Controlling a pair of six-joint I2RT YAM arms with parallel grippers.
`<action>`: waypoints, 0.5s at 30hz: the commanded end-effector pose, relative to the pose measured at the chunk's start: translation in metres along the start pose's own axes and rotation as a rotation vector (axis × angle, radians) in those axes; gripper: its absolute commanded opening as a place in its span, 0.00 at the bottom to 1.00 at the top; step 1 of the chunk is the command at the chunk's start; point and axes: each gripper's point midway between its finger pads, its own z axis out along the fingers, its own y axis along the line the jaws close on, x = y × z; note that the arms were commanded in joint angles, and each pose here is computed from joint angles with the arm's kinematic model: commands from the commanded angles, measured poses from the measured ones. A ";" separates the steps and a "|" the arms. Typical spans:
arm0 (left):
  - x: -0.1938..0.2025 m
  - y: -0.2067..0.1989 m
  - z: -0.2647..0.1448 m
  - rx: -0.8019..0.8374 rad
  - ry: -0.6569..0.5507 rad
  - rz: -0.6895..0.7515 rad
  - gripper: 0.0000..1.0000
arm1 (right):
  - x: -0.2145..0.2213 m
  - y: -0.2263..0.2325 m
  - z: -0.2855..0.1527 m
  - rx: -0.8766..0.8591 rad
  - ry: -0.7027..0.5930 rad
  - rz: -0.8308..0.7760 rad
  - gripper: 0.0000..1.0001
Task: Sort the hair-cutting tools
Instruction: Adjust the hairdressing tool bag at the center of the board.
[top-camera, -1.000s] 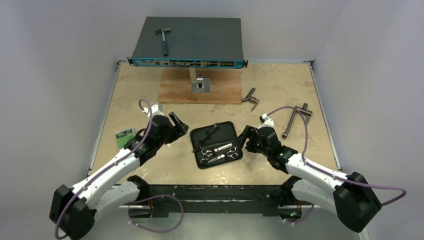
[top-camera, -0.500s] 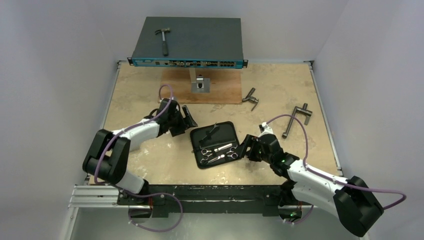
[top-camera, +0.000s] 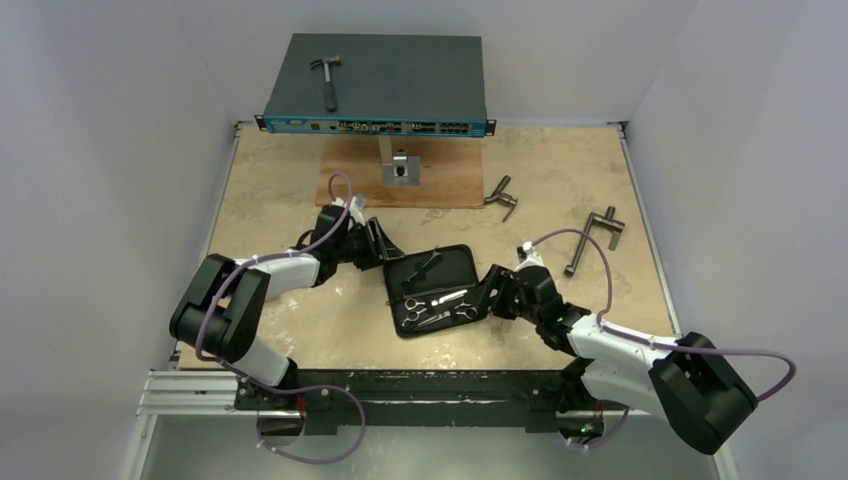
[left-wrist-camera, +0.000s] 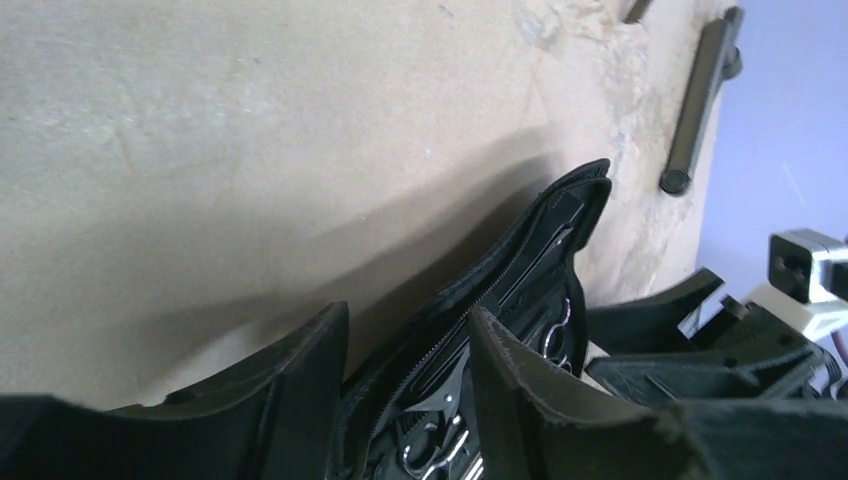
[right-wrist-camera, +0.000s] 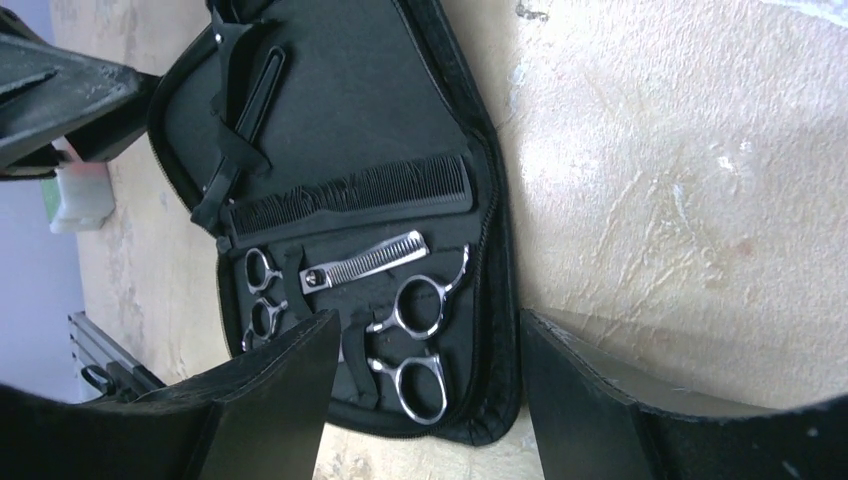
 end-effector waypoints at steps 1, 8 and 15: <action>0.010 -0.055 -0.014 0.235 0.006 0.124 0.44 | 0.012 -0.010 0.006 0.030 0.039 0.019 0.65; 0.039 -0.065 -0.028 0.264 0.005 0.211 0.35 | 0.011 -0.016 0.014 0.059 0.039 0.016 0.63; 0.061 -0.054 -0.043 0.236 -0.015 0.243 0.32 | 0.005 -0.018 0.020 0.089 0.023 0.002 0.62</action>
